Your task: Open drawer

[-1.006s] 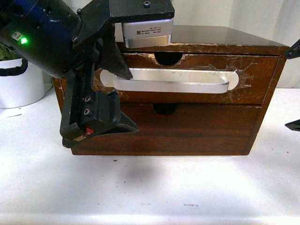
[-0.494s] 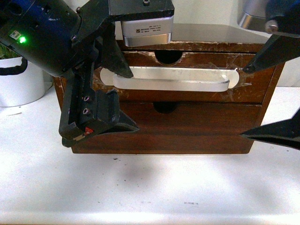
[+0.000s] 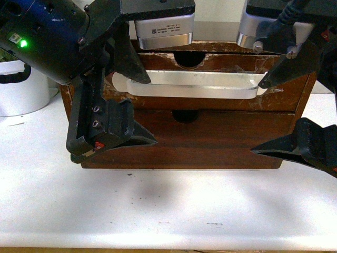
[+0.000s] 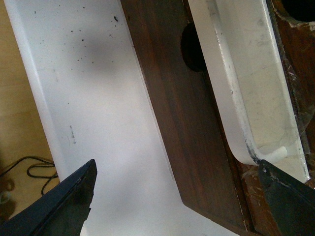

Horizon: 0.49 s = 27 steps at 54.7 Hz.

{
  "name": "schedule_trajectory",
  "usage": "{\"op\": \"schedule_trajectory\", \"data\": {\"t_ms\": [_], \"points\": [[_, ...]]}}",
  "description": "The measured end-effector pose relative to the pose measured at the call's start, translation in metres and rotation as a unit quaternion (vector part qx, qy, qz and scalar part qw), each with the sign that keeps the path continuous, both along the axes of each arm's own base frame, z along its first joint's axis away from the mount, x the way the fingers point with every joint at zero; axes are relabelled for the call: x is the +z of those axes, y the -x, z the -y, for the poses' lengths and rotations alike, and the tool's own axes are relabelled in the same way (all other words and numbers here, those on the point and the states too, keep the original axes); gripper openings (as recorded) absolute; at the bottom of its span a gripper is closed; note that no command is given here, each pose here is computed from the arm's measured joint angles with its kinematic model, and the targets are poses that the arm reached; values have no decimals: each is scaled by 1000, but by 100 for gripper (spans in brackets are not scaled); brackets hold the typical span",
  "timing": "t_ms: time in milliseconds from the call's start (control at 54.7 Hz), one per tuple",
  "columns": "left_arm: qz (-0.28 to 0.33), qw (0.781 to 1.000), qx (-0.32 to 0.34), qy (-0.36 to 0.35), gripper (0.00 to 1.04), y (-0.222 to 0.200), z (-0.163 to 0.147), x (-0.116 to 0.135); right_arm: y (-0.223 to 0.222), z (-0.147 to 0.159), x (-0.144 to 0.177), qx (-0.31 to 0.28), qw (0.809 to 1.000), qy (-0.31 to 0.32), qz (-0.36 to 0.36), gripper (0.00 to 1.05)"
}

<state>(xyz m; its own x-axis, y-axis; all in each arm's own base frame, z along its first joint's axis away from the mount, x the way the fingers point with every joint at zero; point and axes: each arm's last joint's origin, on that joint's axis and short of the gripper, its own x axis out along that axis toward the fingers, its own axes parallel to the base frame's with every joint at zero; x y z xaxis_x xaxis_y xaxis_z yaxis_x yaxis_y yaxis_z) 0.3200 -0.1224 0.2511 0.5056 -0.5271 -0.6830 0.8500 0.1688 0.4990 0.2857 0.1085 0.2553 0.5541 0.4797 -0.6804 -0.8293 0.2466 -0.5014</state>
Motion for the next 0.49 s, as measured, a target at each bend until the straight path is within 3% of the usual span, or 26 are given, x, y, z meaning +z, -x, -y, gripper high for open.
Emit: {"op": "schedule_trajectory", "data": {"t_ms": [494], "points": [[2,1000,-9,-4,98,3,0,-2,-10,-15,-4,0,1000,-3,-6,96]]}}
